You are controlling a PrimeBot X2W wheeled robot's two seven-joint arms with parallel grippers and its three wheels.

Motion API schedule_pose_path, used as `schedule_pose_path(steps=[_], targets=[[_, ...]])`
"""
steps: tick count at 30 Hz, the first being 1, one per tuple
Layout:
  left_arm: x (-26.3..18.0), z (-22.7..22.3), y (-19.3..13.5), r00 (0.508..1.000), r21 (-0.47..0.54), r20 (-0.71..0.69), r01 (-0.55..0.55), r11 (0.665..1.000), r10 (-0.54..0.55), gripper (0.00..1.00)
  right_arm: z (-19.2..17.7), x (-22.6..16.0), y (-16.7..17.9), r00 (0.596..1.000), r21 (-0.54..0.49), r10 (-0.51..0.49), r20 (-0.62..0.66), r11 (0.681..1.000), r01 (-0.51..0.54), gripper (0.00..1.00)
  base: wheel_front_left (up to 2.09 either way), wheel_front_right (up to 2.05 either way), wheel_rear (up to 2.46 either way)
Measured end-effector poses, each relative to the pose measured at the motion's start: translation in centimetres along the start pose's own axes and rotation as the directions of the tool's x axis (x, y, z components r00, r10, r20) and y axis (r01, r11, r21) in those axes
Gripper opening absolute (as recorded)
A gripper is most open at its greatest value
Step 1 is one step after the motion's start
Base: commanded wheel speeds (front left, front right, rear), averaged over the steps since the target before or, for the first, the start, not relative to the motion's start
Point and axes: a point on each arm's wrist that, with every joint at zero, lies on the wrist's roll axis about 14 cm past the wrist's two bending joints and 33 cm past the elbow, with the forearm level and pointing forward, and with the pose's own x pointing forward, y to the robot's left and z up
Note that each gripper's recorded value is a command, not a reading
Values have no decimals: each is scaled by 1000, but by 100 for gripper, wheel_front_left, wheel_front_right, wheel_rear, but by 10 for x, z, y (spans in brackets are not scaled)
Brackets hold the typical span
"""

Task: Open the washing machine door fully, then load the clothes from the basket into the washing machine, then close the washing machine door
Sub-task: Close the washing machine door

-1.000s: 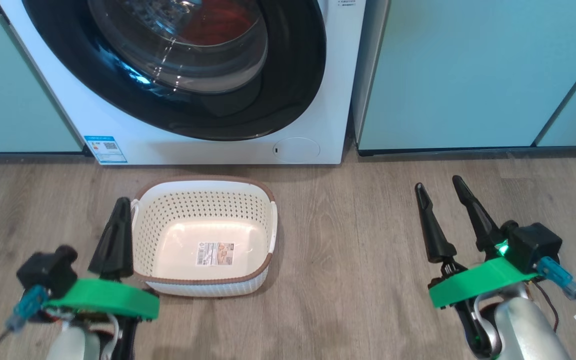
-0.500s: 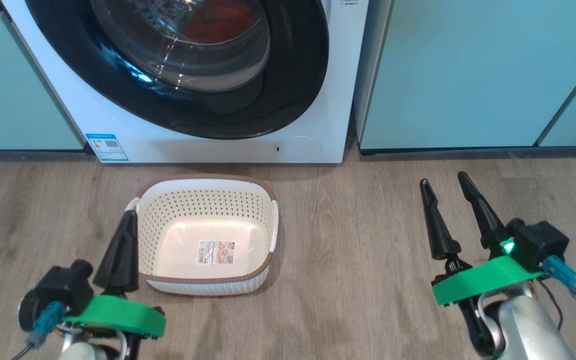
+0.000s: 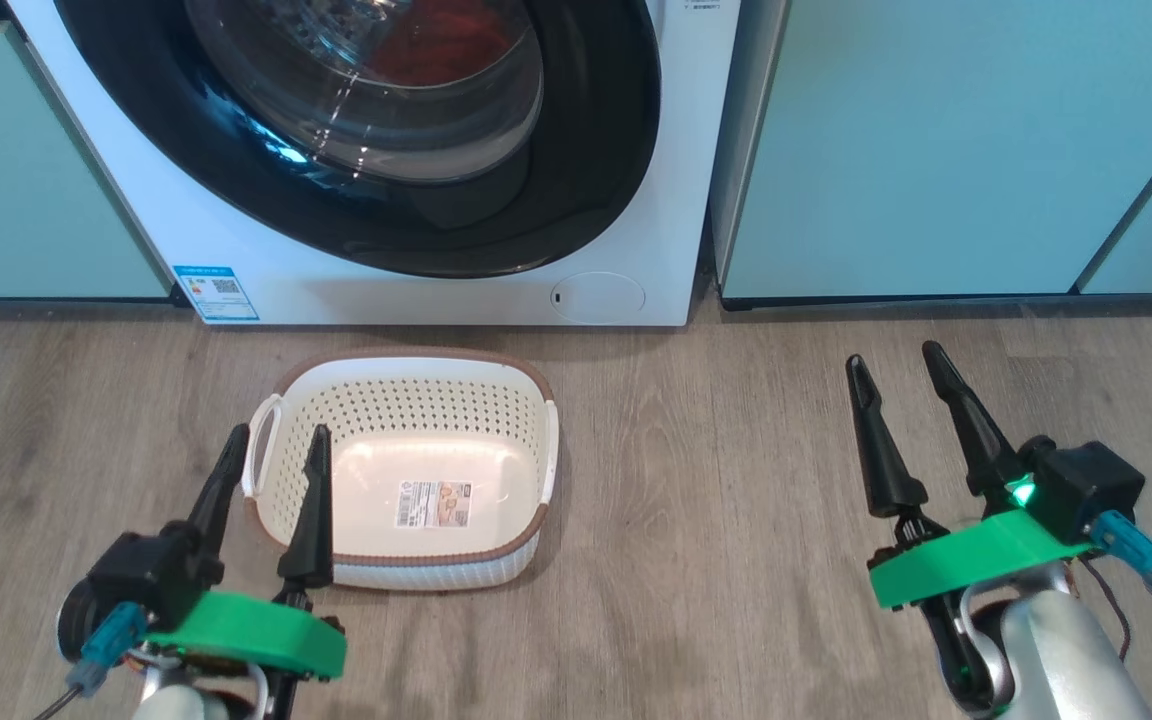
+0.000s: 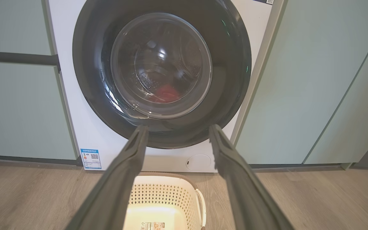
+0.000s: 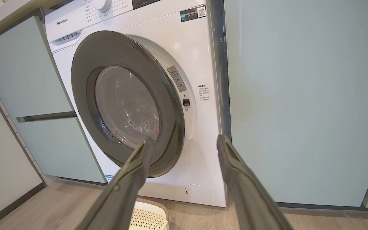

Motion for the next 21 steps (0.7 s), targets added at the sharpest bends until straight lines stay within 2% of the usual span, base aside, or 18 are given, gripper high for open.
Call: schedule_pose_path(steps=[21], targets=[[0,-7,-3,1000,-2,-20,5,1000,-5,100,-3,0,-1,1000,-4,-2,-9,1000,2,100,0,0,0]])
